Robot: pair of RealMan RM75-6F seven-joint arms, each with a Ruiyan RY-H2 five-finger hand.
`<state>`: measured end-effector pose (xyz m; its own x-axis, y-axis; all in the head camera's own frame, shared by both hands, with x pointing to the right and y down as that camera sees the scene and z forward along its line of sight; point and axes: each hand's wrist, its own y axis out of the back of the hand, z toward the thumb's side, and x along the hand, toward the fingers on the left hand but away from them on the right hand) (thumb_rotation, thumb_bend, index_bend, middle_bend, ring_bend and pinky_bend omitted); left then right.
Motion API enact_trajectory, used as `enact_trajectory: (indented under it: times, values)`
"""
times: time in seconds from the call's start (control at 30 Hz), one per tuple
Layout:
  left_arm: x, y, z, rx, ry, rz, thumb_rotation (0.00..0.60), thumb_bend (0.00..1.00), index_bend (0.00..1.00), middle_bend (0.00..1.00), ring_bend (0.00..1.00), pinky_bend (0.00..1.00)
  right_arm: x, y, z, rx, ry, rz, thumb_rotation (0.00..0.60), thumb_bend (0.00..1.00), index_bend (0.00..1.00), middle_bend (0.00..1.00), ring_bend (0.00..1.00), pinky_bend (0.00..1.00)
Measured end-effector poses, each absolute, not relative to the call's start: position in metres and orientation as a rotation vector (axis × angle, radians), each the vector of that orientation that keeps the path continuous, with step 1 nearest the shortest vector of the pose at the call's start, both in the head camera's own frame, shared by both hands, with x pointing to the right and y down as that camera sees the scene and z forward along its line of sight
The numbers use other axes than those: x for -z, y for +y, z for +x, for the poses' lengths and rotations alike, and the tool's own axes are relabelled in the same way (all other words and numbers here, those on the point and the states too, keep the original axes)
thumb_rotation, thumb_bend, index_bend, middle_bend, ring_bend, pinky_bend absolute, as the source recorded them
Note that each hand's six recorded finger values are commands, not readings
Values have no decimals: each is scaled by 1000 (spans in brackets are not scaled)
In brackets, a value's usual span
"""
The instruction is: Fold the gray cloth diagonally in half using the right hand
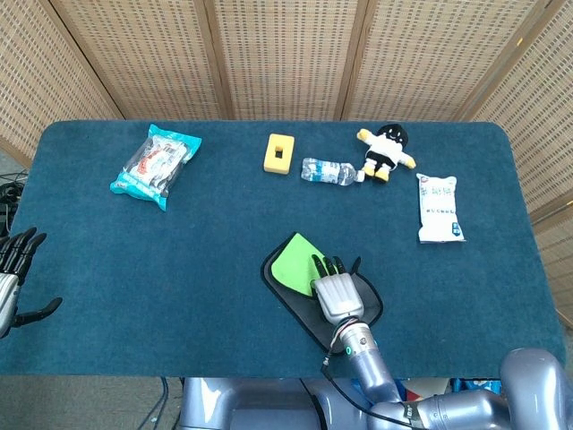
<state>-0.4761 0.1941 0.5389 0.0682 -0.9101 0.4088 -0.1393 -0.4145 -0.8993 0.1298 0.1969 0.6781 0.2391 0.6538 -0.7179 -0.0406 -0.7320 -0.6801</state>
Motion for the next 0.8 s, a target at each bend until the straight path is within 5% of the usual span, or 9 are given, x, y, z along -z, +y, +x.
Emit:
enact_trajectory:
  times: [0.8]
  values:
    - [-538, 194, -477, 1409, 1065, -1656, 600, 216, 0, 0, 0, 0, -680, 210, 126, -1527, -512, -1919, 600, 591, 663, 0, 0, 0]
